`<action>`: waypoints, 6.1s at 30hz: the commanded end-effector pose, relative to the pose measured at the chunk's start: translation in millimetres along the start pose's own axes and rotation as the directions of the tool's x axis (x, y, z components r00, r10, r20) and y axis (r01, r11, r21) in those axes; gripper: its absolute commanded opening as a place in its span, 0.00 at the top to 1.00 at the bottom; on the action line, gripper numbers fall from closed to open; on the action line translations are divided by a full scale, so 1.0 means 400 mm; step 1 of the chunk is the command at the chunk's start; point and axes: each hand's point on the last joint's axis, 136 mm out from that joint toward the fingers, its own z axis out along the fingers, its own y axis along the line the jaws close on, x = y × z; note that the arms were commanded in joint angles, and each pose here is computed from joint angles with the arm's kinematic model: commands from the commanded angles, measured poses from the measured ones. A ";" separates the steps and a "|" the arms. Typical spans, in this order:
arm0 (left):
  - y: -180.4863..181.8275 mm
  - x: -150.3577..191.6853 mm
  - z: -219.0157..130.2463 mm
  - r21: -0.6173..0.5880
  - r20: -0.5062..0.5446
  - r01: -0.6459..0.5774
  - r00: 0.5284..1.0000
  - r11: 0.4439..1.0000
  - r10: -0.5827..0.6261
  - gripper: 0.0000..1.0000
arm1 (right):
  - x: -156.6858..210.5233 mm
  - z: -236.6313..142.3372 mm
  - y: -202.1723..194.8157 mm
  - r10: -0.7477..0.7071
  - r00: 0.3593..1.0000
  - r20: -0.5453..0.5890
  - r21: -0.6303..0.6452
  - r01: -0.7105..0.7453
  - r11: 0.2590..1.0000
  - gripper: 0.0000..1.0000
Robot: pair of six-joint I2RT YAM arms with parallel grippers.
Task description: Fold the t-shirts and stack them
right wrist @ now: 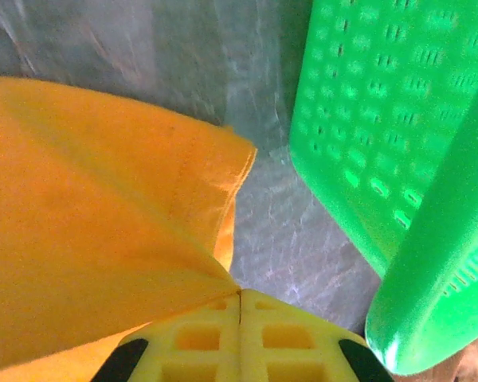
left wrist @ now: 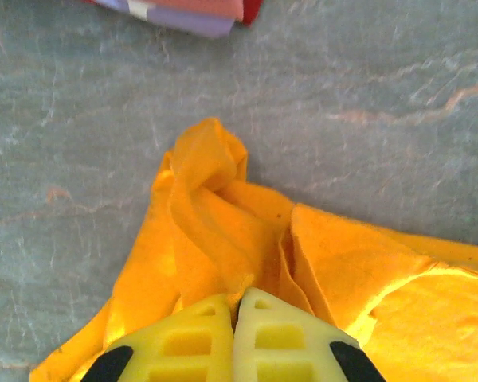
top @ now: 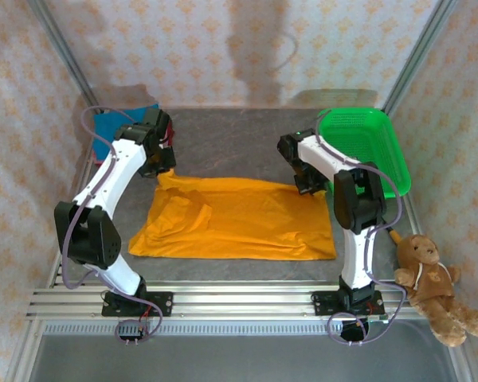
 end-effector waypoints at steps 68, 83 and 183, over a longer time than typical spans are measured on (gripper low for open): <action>-0.061 0.293 0.244 0.060 -0.351 0.011 0.936 0.998 0.011 0.67 | 0.160 -0.180 0.232 0.155 0.986 0.063 -0.466 -0.109 0.878 0.65; -0.065 0.342 0.206 0.081 -0.346 0.018 0.938 0.997 0.011 1.00 | 0.157 -0.190 0.227 0.145 0.987 0.074 -0.463 -0.095 0.881 0.65; 0.005 0.028 0.309 0.265 -0.251 0.320 0.934 0.909 -0.256 0.68 | 0.030 -0.034 0.481 0.115 0.982 -0.152 -0.727 -0.190 0.660 0.65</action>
